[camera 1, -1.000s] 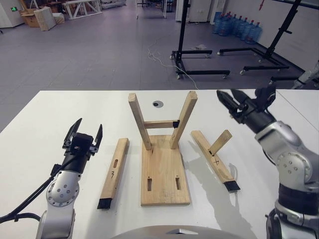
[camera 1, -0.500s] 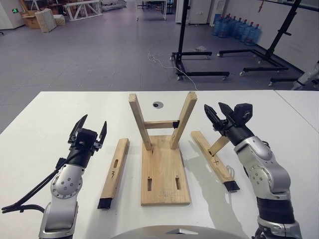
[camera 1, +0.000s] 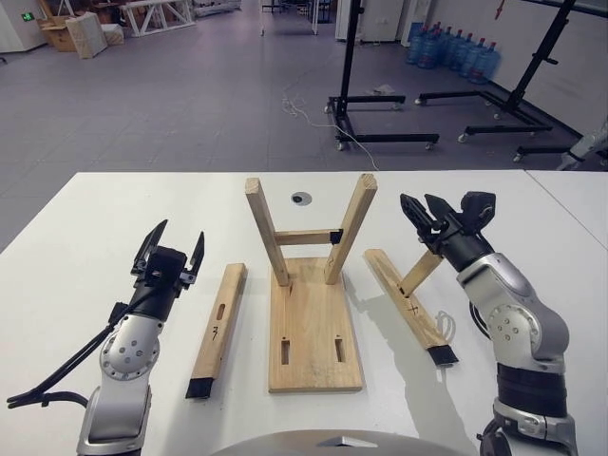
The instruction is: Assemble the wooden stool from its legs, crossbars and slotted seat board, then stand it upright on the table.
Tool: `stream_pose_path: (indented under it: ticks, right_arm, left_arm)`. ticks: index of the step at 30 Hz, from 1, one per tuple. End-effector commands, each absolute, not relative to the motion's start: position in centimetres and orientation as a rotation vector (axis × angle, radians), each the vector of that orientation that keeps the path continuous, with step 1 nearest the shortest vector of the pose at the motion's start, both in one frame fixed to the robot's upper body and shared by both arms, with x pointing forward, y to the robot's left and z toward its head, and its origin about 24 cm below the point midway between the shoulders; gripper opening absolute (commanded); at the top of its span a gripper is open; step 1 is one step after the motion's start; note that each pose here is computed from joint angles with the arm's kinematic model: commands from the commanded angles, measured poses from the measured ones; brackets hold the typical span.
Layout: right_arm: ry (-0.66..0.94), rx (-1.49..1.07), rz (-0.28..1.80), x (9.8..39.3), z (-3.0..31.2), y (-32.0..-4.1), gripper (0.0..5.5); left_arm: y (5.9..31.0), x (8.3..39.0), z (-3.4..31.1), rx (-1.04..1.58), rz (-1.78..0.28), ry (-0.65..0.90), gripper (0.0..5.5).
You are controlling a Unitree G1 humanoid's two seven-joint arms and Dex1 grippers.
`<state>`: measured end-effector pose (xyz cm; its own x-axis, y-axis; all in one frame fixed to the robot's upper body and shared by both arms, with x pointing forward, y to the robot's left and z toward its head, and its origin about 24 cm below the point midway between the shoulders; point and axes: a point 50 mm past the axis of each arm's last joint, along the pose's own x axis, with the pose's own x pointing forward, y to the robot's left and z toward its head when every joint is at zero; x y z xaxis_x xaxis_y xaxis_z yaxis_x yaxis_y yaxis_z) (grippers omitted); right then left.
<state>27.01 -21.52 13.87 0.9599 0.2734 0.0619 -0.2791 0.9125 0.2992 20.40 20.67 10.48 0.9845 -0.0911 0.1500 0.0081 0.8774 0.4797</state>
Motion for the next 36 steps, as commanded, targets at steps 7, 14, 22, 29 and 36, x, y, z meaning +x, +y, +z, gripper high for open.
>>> stream_pose_path:
  ticks: [7, 14, 22, 29, 36]
  right_arm:
    - [-0.319, 0.284, 0.342, 29.0, 23.8, -22.0, 3.16]
    - [-0.128, 0.208, 0.377, 27.1, 18.2, -21.5, 3.16]
    - [-0.015, 0.157, 0.363, 26.3, 14.4, -21.8, 3.16]
    - [0.044, 0.11, 0.353, 26.1, 12.9, -22.3, 3.16]
    - [0.054, 0.091, 0.353, 26.1, 12.4, -22.4, 3.16]
  left_arm:
    - [20.9, 20.0, 10.2, 0.504, -0.044, -0.159, 3.15]
    - [21.1, 20.0, 10.3, 0.511, -0.048, -0.158, 3.15]
    - [21.0, 20.5, 10.4, 0.516, -0.061, -0.163, 3.15]
    - [21.0, 20.8, 10.4, 0.518, -0.068, -0.169, 3.15]
    - [21.1, 21.0, 10.5, 0.523, -0.073, -0.174, 3.15]
